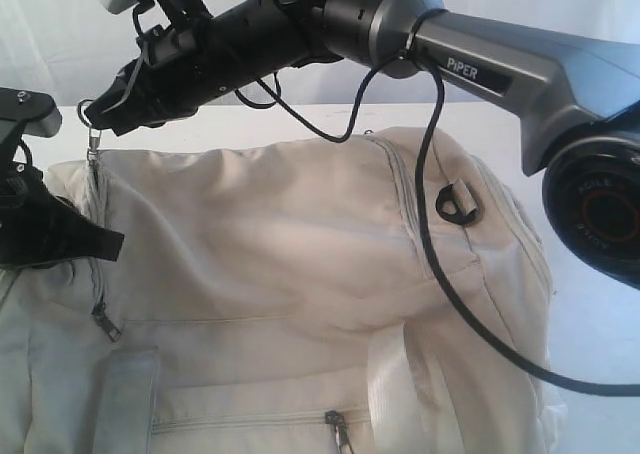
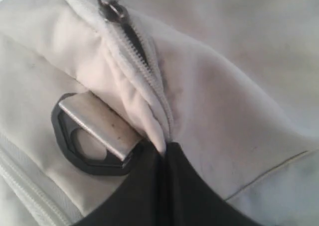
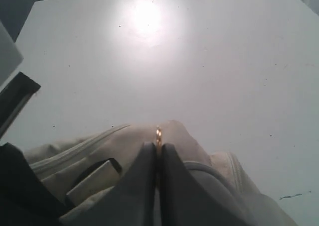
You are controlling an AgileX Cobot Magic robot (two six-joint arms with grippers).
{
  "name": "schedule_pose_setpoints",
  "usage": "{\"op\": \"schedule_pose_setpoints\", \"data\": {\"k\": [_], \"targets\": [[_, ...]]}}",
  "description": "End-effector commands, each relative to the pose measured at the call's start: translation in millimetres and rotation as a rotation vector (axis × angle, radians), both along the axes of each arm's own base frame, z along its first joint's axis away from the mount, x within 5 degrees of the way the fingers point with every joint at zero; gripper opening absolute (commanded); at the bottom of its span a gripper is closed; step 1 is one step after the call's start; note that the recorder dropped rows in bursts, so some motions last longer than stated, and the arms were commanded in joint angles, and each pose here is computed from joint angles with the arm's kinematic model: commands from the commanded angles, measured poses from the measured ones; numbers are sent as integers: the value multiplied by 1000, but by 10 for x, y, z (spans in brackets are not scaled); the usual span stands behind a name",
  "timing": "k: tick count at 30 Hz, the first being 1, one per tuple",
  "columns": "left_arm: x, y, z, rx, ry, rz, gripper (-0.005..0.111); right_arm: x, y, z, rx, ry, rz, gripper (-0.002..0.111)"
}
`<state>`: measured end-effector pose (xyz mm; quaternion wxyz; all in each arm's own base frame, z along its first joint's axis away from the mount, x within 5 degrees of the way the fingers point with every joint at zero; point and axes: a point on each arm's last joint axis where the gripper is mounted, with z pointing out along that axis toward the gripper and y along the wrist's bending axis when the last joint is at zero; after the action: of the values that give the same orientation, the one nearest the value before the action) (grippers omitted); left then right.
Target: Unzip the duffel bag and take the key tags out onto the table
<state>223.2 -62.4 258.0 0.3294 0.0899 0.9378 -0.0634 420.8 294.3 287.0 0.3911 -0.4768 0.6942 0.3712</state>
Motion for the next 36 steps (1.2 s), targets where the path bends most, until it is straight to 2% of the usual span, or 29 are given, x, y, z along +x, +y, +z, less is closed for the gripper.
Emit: {"op": "schedule_pose_setpoints", "data": {"k": [1,9,22,27,36], "targets": [[-95,40,-35,52,95,-11,0,117,-20,-94,18,-3,-58,0],[-277,114,171,73,31,-17,0,249,-32,-142,36,-45,-173,0],[-391,147,240,76,34,-16,0,409,-78,-173,57,-103,-325,0],[-395,148,243,77,34,-18,0,562,-374,-239,-10,-56,-410,0],[-390,153,247,85,26,-20,0,660,-768,-330,-96,61,-427,0]]}}
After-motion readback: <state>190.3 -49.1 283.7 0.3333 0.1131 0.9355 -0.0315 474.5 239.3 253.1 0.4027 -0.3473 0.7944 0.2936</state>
